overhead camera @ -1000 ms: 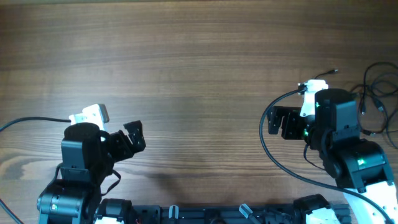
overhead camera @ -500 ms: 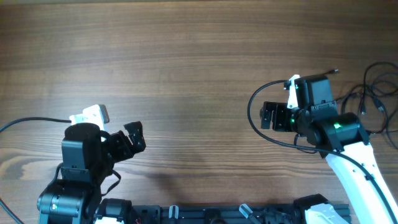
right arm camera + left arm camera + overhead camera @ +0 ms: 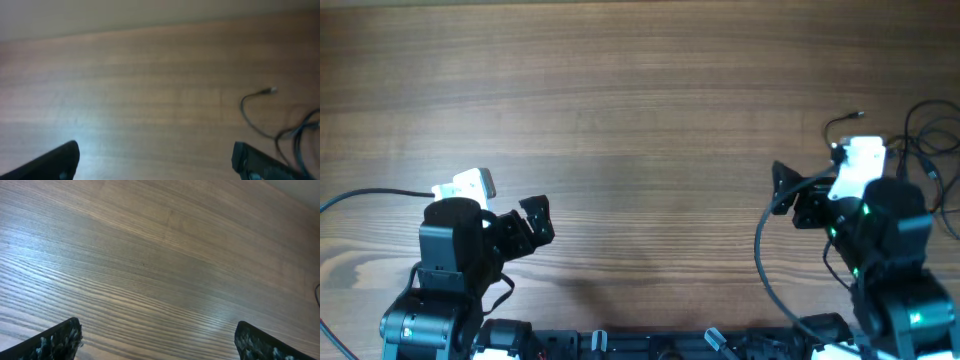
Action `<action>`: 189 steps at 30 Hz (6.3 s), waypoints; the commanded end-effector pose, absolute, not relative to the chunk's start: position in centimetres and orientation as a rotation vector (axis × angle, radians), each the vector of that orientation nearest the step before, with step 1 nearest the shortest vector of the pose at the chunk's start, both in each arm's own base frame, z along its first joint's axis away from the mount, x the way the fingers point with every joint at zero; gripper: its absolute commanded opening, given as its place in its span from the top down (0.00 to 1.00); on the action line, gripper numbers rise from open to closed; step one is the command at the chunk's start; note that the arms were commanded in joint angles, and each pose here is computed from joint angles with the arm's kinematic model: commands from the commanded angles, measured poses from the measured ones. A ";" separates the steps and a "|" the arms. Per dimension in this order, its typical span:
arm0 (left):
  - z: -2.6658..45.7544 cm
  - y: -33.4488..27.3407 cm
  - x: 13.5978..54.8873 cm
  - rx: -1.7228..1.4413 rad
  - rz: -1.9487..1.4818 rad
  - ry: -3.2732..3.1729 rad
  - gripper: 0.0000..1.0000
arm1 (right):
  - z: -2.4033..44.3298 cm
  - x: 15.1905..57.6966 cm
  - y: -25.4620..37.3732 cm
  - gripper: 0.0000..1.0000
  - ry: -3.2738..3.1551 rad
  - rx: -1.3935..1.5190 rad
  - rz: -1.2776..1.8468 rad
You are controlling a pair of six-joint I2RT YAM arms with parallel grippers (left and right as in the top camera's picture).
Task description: Untangle cables
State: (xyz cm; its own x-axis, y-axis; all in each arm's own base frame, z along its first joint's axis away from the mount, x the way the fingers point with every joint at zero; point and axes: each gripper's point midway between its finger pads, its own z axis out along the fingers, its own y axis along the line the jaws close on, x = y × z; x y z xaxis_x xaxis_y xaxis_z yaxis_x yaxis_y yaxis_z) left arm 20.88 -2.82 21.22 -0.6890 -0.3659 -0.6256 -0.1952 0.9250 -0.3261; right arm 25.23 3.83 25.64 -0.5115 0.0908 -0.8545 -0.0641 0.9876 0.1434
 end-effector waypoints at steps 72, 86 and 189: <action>20.9 -2.6 20.8 -0.378 -0.277 2.354 0.00 | 17.6 24.6 2.0 0.00 1.565 -0.096 0.070; 20.9 -2.6 20.8 -0.378 -0.277 2.354 0.00 | 17.6 24.6 2.0 0.00 1.565 -0.095 0.070; 16.2 -4.8 24.0 0.186 -0.243 1.619 0.00 | 17.6 24.6 2.0 0.00 1.565 -0.096 0.070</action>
